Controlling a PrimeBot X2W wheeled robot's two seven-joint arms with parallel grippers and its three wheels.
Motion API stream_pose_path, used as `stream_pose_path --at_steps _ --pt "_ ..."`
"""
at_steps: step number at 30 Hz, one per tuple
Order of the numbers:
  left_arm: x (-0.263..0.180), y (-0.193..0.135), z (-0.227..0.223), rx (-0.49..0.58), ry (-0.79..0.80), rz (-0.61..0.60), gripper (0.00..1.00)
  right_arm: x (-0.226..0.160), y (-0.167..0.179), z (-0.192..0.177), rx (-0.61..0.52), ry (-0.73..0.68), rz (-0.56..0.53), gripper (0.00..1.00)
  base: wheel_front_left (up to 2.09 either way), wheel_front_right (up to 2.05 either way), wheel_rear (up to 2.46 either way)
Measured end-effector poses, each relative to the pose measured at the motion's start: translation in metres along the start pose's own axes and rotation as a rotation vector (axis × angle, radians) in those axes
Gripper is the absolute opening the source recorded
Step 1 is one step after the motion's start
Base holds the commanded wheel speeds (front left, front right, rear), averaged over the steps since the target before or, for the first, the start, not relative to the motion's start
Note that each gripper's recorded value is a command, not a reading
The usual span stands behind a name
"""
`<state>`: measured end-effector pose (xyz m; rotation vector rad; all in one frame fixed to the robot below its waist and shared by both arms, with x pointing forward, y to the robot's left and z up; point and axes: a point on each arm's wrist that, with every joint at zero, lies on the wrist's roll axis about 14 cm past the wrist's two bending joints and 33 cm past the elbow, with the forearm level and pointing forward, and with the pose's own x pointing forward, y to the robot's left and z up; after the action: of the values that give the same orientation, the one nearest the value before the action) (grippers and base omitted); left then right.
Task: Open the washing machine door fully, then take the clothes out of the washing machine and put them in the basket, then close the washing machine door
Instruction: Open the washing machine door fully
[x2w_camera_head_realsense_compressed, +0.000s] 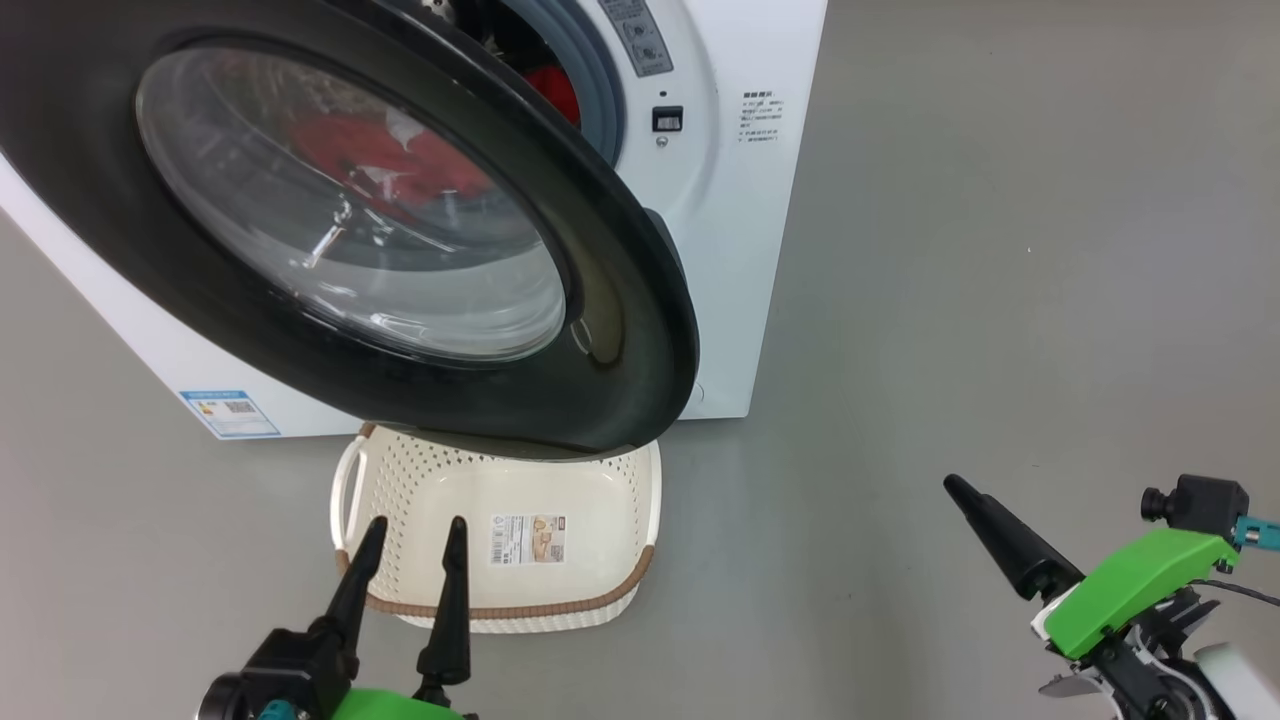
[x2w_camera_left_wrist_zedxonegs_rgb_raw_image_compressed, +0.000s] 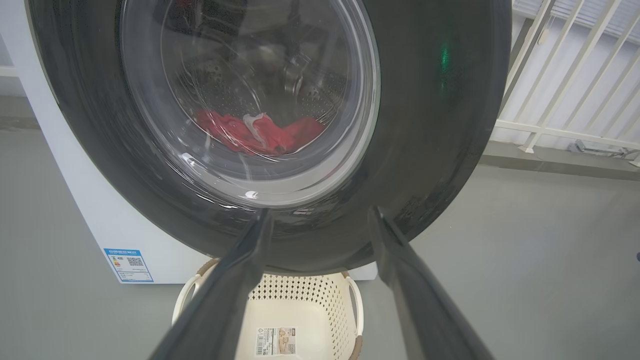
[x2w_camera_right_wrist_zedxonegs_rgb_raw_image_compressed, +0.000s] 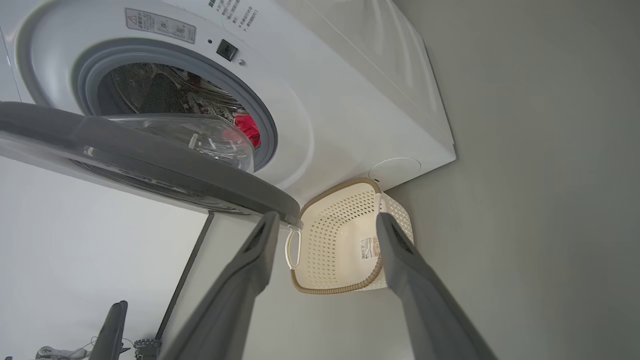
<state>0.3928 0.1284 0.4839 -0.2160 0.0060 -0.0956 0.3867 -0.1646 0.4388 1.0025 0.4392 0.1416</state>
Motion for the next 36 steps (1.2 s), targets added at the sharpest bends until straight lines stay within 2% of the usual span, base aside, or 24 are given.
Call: stream_pose_path --at_steps 4,16,25,32,36 --pt "0.000 0.001 -0.001 0.000 0.003 0.004 1.00 -0.002 -0.001 -0.002 -0.094 -0.031 0.001 1.00 0.00 0.00 0.00" --pt "-0.001 0.004 -0.002 0.001 0.007 0.011 1.00 -0.010 -0.016 -0.009 -0.257 -0.100 -0.013 1.00 0.00 0.00 0.00" --pt "-0.001 0.004 -0.001 0.001 0.005 0.010 1.00 -0.007 -0.007 0.032 -0.438 -0.227 -0.004 1.00 0.00 0.00 0.00" --pt "-0.001 0.003 0.001 0.001 -0.001 0.009 1.00 -0.015 -0.005 0.044 -0.520 -0.309 -0.024 1.00 0.00 0.00 0.00" --pt "-0.002 0.003 0.002 0.002 -0.004 0.010 1.00 -0.019 0.002 0.052 -0.603 -0.360 -0.026 1.00 0.00 0.00 0.00"
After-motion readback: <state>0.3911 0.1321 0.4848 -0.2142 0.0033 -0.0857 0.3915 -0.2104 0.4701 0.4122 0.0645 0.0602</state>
